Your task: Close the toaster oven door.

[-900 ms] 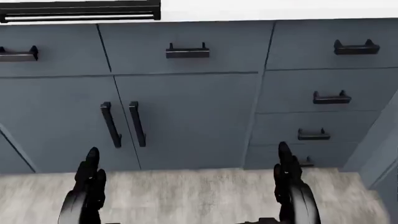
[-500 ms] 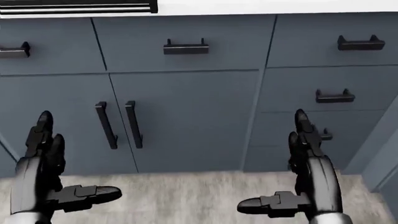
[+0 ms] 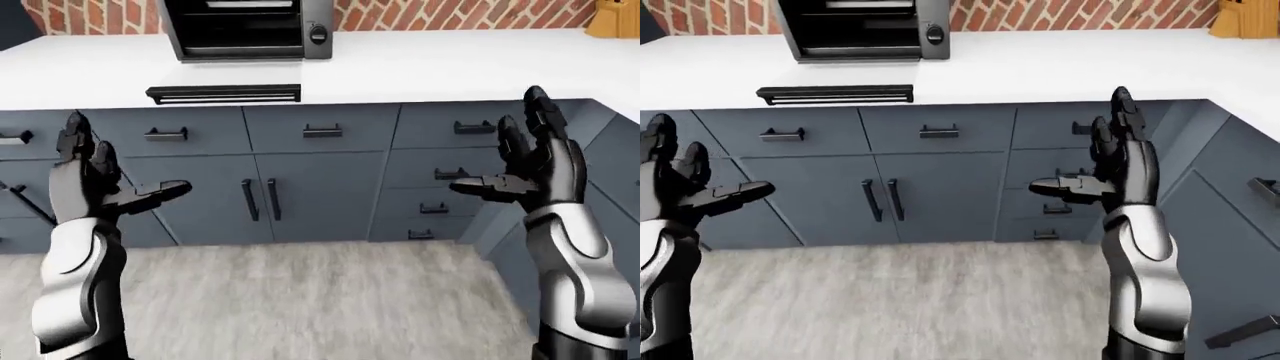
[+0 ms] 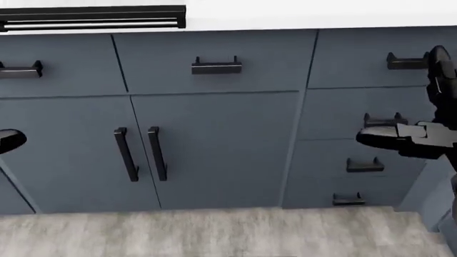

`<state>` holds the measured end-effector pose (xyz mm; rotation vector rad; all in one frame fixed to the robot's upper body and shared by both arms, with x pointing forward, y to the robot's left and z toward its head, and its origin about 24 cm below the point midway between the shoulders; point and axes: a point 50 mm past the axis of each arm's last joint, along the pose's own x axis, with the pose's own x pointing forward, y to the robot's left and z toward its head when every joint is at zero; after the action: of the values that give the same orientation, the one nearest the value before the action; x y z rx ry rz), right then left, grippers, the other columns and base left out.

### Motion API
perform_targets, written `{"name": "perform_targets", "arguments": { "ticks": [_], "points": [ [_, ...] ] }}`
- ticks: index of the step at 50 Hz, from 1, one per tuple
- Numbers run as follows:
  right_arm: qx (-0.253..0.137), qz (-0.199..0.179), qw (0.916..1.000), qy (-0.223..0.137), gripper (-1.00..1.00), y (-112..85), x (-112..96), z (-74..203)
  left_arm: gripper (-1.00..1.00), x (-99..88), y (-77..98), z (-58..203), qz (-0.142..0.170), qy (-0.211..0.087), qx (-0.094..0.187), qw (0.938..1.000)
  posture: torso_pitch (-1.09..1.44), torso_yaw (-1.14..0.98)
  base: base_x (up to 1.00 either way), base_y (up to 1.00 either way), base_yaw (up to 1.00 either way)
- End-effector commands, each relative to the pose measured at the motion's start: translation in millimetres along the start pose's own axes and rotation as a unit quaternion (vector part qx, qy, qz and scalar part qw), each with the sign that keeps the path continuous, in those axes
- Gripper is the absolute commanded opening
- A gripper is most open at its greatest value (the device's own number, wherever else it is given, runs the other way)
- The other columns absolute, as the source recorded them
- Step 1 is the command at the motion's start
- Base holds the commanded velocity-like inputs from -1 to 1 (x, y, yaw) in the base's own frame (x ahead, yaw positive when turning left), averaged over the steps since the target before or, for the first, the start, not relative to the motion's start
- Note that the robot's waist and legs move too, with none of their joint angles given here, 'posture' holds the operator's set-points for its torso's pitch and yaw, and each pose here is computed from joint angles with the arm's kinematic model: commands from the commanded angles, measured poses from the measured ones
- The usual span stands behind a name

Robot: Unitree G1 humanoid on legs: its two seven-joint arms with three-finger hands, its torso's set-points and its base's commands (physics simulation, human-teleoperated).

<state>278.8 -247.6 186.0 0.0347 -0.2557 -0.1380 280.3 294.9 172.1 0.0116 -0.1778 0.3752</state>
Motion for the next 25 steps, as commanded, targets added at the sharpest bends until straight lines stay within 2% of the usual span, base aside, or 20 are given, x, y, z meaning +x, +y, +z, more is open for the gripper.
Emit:
{"name": "perform_targets", "arguments": {
  "ticks": [1, 14, 25],
  "points": [
    [0.0, 0.003, 0.9994, -0.035, 1.0, -1.0, 2.5, 17.3, 1.0, 4.1, 4.6, 19.1, 0.006, -0.036, -0.001, 0.9993, 0.0, 0.0, 0.0, 0.0, 0.0],
    [-0.011, -0.019, 0.9964, -0.081, 1.0, -23.3, 10.5, 57.5, 1.0, 13.5, 33.7, 66.7, 0.044, -0.079, 0.0, 0.9959, 0.0, 0.0, 0.0, 0.0, 0.0],
    [-0.017, -0.016, 0.9958, -0.089, 1.0, -23.6, 10.1, 62.5, 1.0, 11.2, 40.7, 84.7, 0.052, -0.102, 0.002, 0.9935, 0.0, 0.0, 0.04, 0.0, 0.0]
  ]
}}
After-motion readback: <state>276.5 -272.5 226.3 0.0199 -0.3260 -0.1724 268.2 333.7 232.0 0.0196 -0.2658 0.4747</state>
